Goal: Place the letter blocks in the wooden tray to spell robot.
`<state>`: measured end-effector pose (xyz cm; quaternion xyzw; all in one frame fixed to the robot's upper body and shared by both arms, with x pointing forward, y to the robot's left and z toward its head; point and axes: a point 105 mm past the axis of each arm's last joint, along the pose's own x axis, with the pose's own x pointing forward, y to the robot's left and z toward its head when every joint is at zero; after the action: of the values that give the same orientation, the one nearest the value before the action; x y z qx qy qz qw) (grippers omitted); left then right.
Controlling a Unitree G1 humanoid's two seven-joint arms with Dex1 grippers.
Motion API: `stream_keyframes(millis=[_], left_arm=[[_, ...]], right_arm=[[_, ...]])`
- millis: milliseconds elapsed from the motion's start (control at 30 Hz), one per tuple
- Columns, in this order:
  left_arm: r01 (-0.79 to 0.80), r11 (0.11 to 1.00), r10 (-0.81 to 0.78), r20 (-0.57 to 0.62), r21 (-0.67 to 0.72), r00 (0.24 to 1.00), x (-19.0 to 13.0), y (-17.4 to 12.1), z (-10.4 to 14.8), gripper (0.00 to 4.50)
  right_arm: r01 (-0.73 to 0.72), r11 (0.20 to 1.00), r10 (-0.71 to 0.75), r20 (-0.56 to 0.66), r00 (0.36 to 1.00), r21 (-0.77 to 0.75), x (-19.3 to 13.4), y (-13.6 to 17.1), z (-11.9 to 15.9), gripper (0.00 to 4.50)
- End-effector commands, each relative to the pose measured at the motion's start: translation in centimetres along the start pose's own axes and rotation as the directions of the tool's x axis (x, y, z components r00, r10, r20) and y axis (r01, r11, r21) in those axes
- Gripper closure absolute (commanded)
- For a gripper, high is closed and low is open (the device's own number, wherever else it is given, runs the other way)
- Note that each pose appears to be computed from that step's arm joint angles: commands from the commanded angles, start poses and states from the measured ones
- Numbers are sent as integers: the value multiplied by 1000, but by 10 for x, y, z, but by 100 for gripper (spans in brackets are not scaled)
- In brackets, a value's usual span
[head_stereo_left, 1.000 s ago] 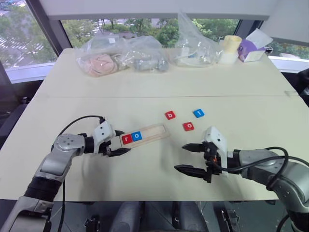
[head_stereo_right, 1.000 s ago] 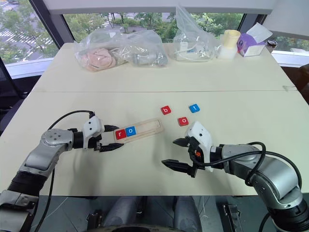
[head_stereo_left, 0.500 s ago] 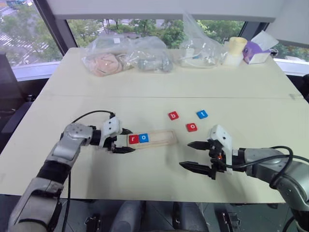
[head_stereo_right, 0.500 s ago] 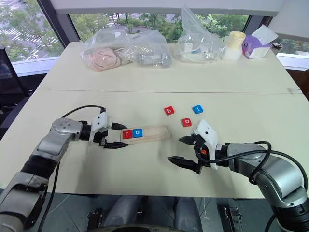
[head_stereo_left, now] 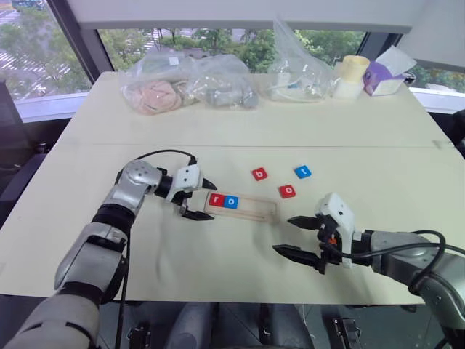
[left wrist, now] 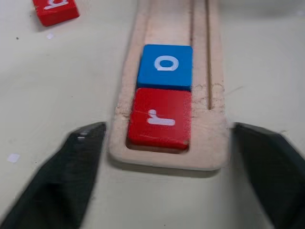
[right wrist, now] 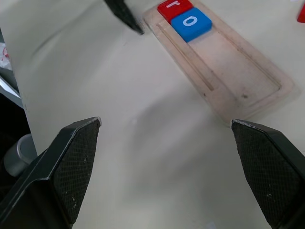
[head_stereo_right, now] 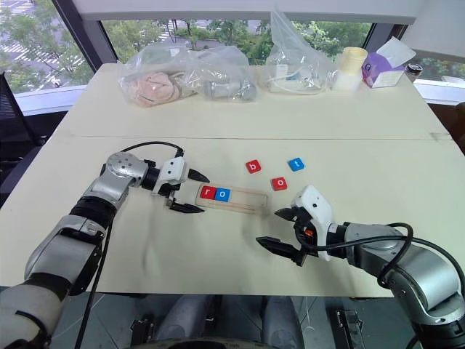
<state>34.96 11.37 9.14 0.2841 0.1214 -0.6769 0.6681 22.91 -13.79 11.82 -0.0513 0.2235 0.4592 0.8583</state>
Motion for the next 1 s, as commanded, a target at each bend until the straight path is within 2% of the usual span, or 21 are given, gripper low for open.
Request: stream_keyframes(millis=[33, 167, 233, 400, 600, 667, 733, 900, 1000], left_arm=[[-6, 1000, 6, 4, -21, 1000, 3, -4, -2, 5], [-57, 996, 59, 35, -70, 998, -17, 1, 9, 5], [-99, 989, 105, 47, -114, 993, -37, 2, 15, 5], [-202, 962, 206, 5, -181, 978, -75, -5, 11, 5], [-363, 899, 373, -3, -246, 928, -119, -12, 21, 5], [-394, 877, 413, 14, -275, 911, -126, -17, 29, 5], [-425, 846, 458, 31, -322, 888, -130, -23, 32, 5], [-514, 743, 571, 5, -429, 821, -140, -46, 24, 5], [-535, 713, 599, -2, -453, 801, -139, -52, 24, 0]], right_arm=[[75, 996, -72, 74, 995, -45, -3, -10, 19, 0], [223, 974, -214, 150, 965, -48, 5, -41, 41, 0], [292, 956, -282, 192, 940, -27, 22, -58, 60, 0], [334, 938, -347, 216, 913, 97, 70, -76, 91, 0], [403, 913, -408, 142, 902, 63, 115, -87, 94, 0], [456, 890, -455, 119, 883, 18, 119, -96, 91, 0], [479, 877, -479, 109, 871, 34, 122, -101, 88, 0], [480, 876, -482, 87, 872, 43, 136, -100, 84, 0], [468, 883, -470, 79, 879, 40, 143, -98, 82, 82]])
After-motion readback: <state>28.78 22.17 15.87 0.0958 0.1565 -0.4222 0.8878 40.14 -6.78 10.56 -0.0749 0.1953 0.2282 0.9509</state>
